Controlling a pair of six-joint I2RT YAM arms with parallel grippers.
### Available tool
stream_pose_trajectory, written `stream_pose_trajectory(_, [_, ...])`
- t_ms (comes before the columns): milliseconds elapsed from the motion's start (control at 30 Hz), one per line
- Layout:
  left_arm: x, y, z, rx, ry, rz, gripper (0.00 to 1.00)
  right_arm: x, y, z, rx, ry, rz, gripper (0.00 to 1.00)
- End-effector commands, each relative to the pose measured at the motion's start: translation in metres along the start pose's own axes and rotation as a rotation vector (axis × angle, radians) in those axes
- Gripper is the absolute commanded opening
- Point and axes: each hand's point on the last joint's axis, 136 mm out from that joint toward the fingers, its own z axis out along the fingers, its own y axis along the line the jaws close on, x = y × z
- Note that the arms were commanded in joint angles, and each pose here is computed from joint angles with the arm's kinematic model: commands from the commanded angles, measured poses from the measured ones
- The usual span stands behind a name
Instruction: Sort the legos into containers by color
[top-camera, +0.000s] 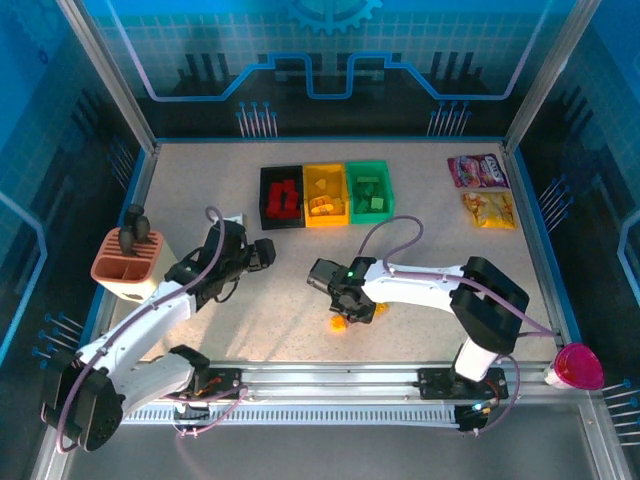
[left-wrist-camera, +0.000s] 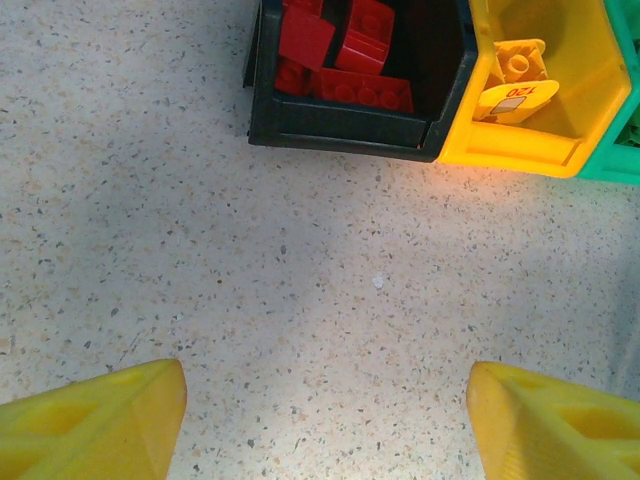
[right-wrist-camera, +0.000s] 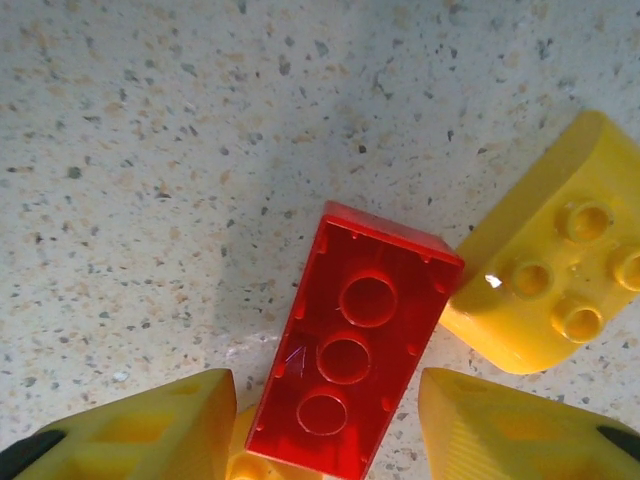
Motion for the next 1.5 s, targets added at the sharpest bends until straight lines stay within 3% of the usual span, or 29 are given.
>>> stream_pose_trajectory(0, [0.007, 0.006, -0.004, -0.018, 0.002, -0.005, 0.75, 0.006, 0.003, 0.0, 0.008, 0.007, 0.015, 0.51])
stream_pose_trajectory(300, [0.011, 0.011, -0.007, -0.023, 0.001, -0.007, 0.74, 0.012, 0.01, 0.014, 0.049, 0.021, -0.03, 0.46])
stream_pose_trajectory(533, [0.014, 0.016, -0.013, -0.035, -0.008, -0.008, 0.75, 0.003, 0.022, 0.002, 0.055, -0.03, -0.072, 0.26])
stream_pose_trajectory(733, [0.015, 0.021, -0.021, -0.045, -0.018, -0.004, 0.74, -0.032, 0.041, -0.031, 0.056, -0.177, -0.149, 0.25])
stream_pose_trajectory(933, [0.02, 0.027, -0.034, -0.038, -0.033, -0.022, 0.74, -0.081, 0.095, -0.073, -0.066, -0.297, -0.312, 0.26])
stream_pose_trajectory(1200, [0.043, 0.036, -0.045, -0.008, -0.016, -0.099, 0.74, -0.127, 0.169, -0.084, -0.375, -0.222, -0.46, 0.25])
stream_pose_trajectory(1467, [0.052, 0.034, -0.049, 0.009, -0.004, -0.108, 0.74, -0.178, 0.208, -0.068, -0.383, -0.228, -0.514, 0.22])
